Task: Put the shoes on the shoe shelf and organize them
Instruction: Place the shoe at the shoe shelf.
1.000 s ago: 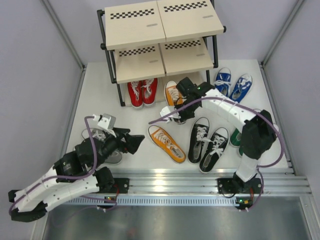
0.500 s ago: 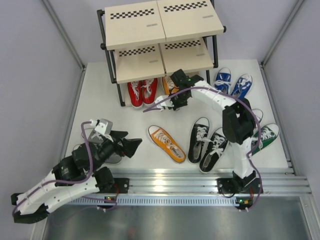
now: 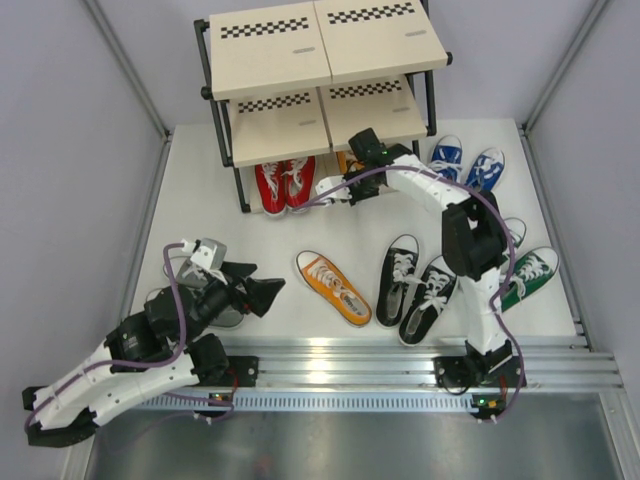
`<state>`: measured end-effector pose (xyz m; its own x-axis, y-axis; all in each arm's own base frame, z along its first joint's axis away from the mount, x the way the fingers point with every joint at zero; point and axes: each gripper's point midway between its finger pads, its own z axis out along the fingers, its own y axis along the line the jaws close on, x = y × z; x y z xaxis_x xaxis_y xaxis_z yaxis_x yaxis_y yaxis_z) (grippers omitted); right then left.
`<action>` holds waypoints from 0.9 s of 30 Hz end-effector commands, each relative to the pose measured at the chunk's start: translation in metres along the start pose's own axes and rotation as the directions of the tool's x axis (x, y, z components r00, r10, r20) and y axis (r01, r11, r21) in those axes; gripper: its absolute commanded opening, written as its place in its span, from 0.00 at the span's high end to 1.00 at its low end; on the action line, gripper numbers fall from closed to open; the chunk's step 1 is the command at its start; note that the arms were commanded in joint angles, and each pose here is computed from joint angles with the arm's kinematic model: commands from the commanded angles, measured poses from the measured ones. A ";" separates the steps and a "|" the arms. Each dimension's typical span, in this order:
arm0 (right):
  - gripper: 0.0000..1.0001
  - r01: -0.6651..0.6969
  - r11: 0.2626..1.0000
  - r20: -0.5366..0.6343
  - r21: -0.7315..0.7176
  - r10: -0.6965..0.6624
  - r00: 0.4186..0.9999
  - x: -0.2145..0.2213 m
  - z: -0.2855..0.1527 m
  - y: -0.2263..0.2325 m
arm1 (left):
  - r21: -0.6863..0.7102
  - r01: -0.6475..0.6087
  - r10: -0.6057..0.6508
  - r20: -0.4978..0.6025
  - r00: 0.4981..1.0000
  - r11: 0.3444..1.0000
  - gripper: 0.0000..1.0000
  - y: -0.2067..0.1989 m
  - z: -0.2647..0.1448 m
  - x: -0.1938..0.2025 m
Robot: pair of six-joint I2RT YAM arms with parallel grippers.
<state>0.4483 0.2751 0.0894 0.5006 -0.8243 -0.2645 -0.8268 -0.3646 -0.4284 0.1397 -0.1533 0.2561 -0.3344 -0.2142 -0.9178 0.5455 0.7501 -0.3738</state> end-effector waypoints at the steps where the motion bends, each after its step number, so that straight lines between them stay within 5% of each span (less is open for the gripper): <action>1: 0.98 0.081 0.975 -0.019 0.205 -0.079 0.997 -0.003 -0.024 -0.065 | 0.018 -0.008 0.008 0.024 1.000 1.000 0.12 -0.003 0.001 -0.006; 27: 0.57 0.031 0.962 -0.010 0.272 -0.029 1.000 0.003 -0.035 -0.069 | 0.024 -0.007 0.006 0.021 1.000 1.000 0.11 -0.005 0.001 -0.005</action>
<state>0.4864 0.2758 0.1030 0.4924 -0.8384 -0.2337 -0.7781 -0.3038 -0.5498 0.1390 -0.1543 0.2553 -0.3370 -0.2110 -0.9176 0.5499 0.7470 -0.3737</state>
